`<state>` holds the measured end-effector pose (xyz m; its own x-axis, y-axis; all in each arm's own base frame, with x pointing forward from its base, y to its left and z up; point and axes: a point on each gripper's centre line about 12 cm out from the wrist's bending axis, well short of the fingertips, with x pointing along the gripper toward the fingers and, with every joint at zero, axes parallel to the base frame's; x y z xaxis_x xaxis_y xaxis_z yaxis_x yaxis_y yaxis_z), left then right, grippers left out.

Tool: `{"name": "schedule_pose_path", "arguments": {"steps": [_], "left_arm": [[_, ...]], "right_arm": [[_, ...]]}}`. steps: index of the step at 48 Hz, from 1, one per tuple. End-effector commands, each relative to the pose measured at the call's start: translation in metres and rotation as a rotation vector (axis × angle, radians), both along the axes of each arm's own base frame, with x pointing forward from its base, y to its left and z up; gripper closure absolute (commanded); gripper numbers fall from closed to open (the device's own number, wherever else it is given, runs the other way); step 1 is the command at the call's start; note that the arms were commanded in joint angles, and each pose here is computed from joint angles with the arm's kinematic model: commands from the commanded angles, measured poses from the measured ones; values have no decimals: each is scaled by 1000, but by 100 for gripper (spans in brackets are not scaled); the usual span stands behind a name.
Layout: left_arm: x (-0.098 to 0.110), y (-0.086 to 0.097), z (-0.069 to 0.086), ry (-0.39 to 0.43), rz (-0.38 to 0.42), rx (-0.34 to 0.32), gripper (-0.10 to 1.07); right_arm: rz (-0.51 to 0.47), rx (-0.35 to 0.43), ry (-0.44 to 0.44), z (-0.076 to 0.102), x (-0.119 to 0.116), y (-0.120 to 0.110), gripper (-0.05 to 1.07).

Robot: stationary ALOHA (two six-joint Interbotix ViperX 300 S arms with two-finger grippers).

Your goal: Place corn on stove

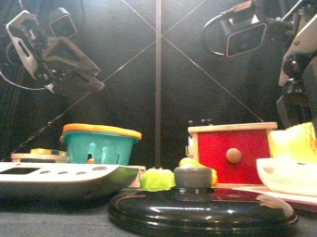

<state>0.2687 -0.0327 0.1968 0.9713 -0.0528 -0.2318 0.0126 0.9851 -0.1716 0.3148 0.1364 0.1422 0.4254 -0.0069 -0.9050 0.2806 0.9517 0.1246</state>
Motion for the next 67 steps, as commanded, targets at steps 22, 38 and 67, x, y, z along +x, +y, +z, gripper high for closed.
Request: {"name": "schedule_pose_path", "arguments": {"steps": [22,38,67], "left_arm": [[-45,5,10,-70,-13,-18,20],[-64,2,-8,-17,-27,-54,20],[-66,-6,-8,-12,-63,-66,20]], "right_arm": [[-88,148,-406,76,98,-44,42],[-245,362,-512,61,159,-63,42],[-476,551,-617,61,172,-106,42]]}}
